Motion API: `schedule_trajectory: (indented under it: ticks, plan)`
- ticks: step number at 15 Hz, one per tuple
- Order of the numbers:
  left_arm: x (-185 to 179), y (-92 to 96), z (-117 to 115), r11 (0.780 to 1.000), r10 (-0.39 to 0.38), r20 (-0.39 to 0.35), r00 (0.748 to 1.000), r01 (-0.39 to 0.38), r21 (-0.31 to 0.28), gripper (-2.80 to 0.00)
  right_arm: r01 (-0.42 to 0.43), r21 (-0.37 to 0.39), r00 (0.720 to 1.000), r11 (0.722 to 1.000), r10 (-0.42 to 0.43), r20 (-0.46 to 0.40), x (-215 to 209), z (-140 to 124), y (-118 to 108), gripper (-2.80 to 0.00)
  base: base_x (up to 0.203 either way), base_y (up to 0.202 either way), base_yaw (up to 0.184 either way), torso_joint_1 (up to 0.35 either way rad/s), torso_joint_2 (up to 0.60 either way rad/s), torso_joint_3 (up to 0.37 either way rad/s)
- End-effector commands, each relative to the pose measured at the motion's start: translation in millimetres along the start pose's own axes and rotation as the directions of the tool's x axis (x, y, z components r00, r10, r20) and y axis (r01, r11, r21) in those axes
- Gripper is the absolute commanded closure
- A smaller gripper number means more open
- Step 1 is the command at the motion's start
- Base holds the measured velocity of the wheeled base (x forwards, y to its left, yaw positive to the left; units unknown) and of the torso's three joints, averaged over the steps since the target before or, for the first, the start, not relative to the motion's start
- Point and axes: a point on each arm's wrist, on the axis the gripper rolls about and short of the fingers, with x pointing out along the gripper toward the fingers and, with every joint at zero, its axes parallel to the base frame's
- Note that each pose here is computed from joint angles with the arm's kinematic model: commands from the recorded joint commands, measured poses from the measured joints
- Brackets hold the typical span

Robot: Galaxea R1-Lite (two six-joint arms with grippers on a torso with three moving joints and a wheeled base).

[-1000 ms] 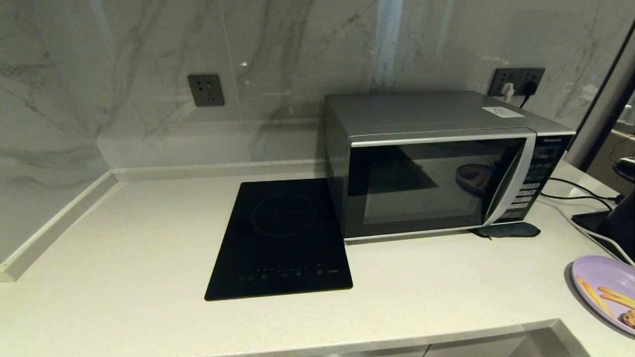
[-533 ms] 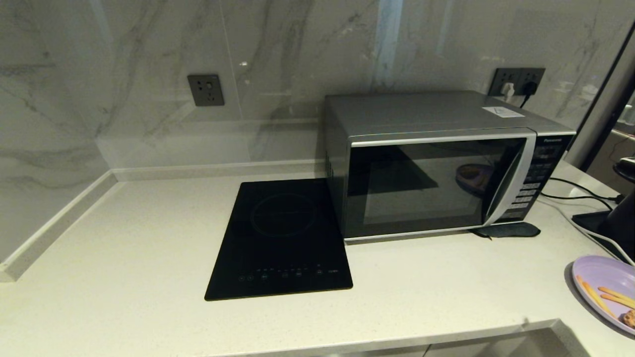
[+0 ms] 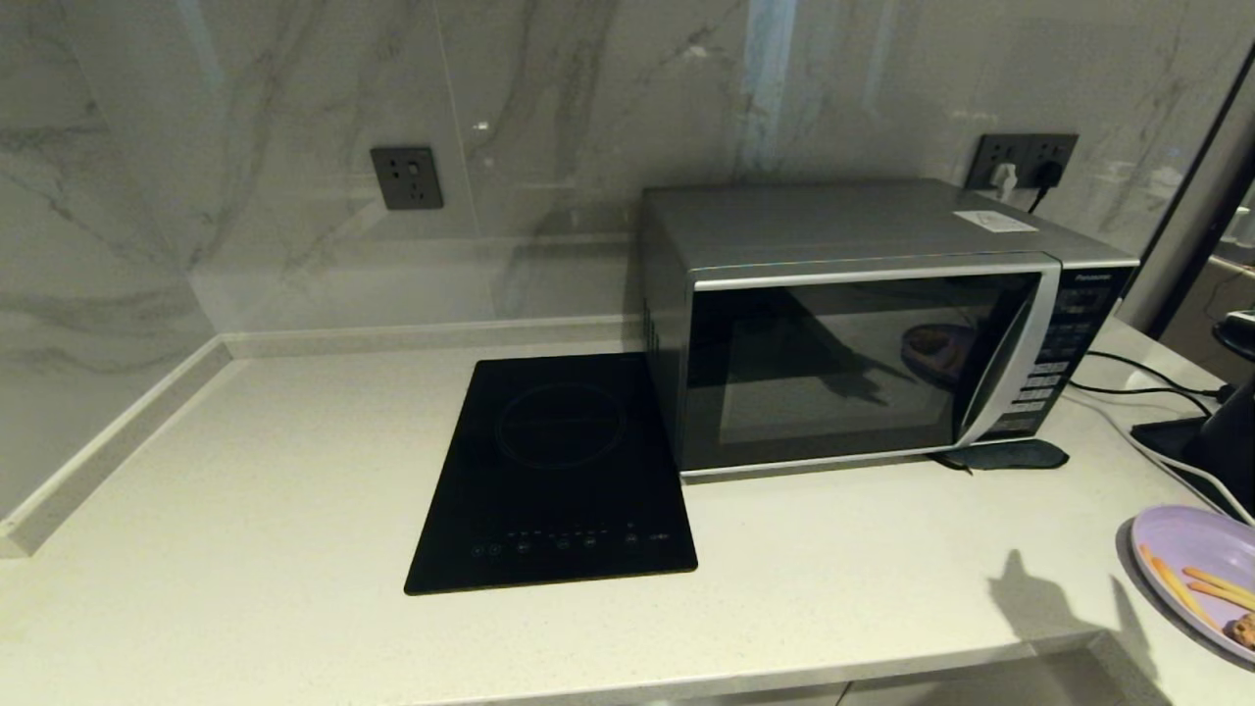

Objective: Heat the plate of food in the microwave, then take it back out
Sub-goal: Open the microwave oven

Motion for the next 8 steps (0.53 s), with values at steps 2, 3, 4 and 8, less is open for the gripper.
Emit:
schedule_trajectory:
  ticks: [2,3,4,8]
  plan:
    - [0.1,0.0,0.1,1.000,0.001,-0.001,1.000,-0.001,-0.001,0.00,0.095,-0.084,0.990,0.992,-0.103,-0.097,25.6,-15.5,19.9,-2.80,0.000,0.000,0.000,0.000,0.00,0.000]
    - [0.1,0.0,0.1,1.000,0.001,-0.001,1.000,-0.001,-0.001,0.00,0.088,-0.107,0.988,0.990,-0.100,-0.114,29.0,-21.3,27.1,-2.80,0.000,0.000,0.000,0.000,0.00,0.000]
    - [0.1,0.0,0.1,1.000,0.001,-0.001,1.000,-0.001,-0.001,0.00,0.091,-0.121,0.986,0.988,-0.106,-0.125,35.0,-26.4,35.8,-2.80,0.000,0.000,0.000,0.000,0.00,0.000]
    - [0.1,0.0,0.1,1.000,0.001,-0.001,1.000,-0.001,-0.001,0.00,0.078,-0.130,0.992,0.988,-0.090,-0.090,64.5,-48.3,66.1,-2.80,0.000,0.000,0.000,0.000,0.00,0.000]
